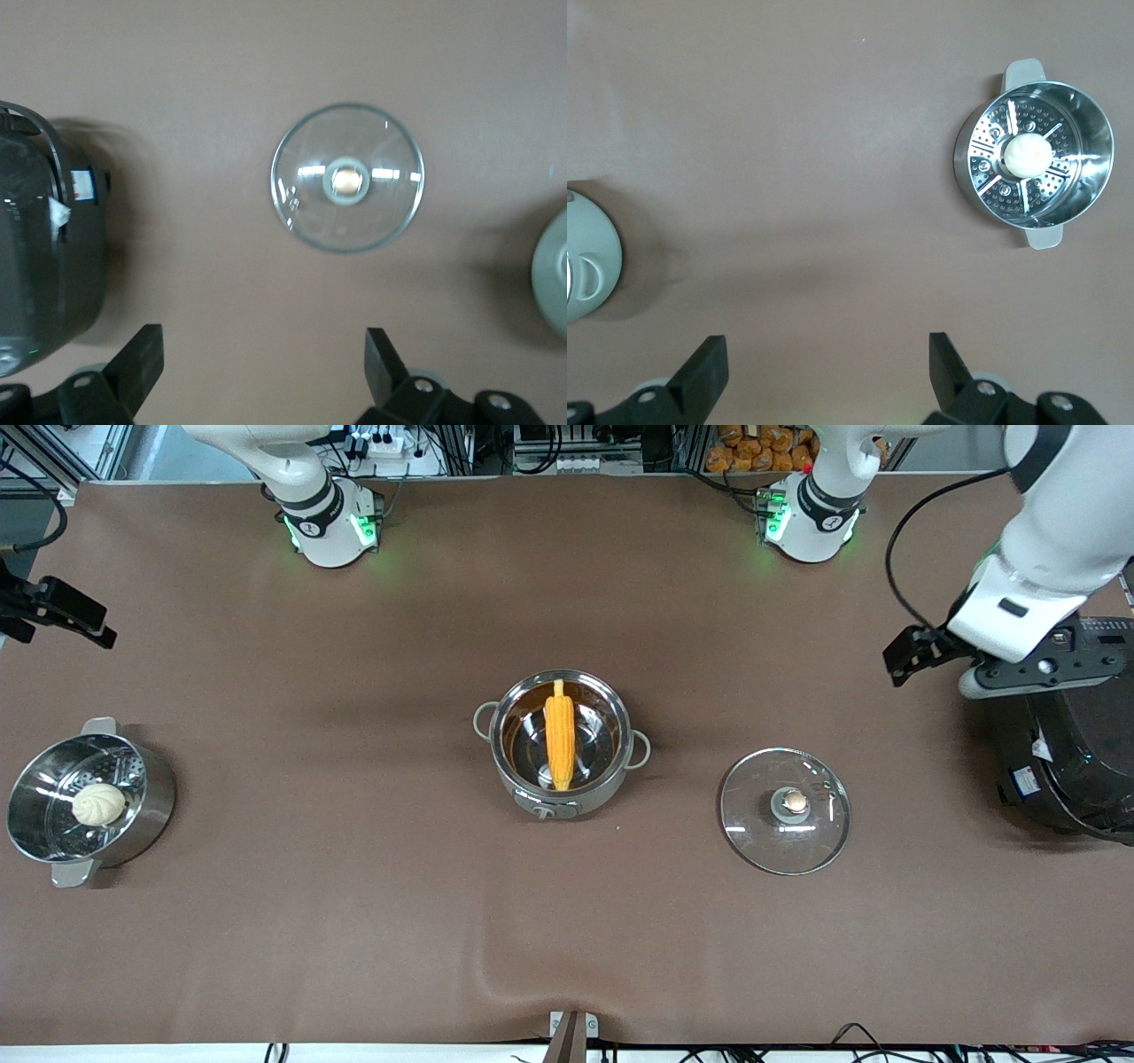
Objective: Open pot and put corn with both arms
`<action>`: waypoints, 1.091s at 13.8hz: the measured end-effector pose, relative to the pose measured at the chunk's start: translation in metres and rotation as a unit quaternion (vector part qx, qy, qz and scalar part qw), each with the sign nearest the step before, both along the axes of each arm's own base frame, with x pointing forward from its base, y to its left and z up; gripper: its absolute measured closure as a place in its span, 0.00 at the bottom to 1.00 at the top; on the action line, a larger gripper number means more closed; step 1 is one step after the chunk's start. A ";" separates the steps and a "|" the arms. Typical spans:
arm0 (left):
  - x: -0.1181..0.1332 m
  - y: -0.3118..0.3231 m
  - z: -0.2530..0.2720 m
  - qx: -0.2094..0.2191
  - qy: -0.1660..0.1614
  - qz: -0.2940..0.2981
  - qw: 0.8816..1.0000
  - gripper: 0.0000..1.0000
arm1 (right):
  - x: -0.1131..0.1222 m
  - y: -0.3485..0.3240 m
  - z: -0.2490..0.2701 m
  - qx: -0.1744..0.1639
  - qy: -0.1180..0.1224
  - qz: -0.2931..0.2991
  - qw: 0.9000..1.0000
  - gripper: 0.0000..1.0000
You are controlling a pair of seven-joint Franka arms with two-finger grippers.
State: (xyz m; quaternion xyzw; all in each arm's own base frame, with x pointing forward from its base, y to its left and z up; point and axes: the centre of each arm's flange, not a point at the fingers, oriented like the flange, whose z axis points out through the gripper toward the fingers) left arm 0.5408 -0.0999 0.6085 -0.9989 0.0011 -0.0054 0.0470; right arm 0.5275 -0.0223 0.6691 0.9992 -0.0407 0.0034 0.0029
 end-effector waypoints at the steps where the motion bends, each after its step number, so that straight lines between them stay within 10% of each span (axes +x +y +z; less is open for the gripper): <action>1: -0.002 0.008 0.011 -0.011 0.011 -0.018 1.000 0.00 | -0.004 0.000 0.005 0.000 -0.004 0.000 1.000 0.00; 15: -0.020 0.024 0.057 -0.052 0.048 -0.037 0.997 0.00 | 0.009 -0.001 -0.031 -0.010 0.010 0.021 1.000 0.00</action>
